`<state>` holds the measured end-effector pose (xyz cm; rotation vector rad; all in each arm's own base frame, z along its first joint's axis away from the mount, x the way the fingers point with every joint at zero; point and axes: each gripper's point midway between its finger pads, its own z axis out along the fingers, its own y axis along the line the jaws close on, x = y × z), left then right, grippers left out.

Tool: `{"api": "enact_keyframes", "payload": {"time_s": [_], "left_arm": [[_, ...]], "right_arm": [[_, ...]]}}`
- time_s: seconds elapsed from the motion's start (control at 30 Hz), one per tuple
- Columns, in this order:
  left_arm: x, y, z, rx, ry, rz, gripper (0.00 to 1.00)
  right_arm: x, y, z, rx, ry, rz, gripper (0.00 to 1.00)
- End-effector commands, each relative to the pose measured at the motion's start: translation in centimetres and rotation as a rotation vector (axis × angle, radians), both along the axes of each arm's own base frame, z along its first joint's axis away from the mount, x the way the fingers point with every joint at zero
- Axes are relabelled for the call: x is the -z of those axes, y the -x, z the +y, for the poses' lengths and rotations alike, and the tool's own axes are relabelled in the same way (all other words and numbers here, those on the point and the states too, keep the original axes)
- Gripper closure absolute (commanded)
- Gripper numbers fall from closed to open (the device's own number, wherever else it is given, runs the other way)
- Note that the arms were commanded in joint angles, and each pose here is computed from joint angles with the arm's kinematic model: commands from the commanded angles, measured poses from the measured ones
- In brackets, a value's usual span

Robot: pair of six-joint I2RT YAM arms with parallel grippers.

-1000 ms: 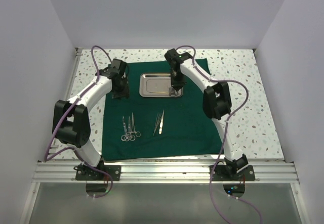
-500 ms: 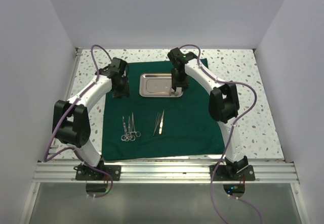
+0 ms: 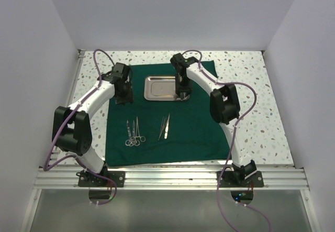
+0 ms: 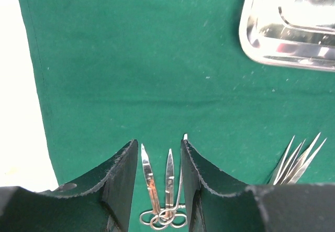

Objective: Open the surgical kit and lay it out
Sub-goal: Pick up the medical item from the container.

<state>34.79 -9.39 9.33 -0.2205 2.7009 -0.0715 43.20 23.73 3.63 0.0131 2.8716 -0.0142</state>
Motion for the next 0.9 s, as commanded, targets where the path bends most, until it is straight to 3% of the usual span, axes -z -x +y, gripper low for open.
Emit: {"api": "enact_keyframes", "payload": {"time_s": [0.0, 0.6, 0.87], "left_arm": [[-1.2, 0.1, 0.6, -0.001, -0.006, -0.047, 0.58], [-0.1, 0.7, 1.4, 0.018, -0.037, -0.046, 0.58], [0.3, 0.4, 1.9, 0.024, -0.039, -0.049, 0.58]], "right_arm": [[-0.2, -0.5, 0.1, 0.01, 0.009, -0.019, 0.62], [3.1, 0.3, -0.3, 0.022, 0.091, 0.041, 0.66], [5.8, 1.9, -2.1, 0.028, 0.181, 0.1, 0.94]]}}
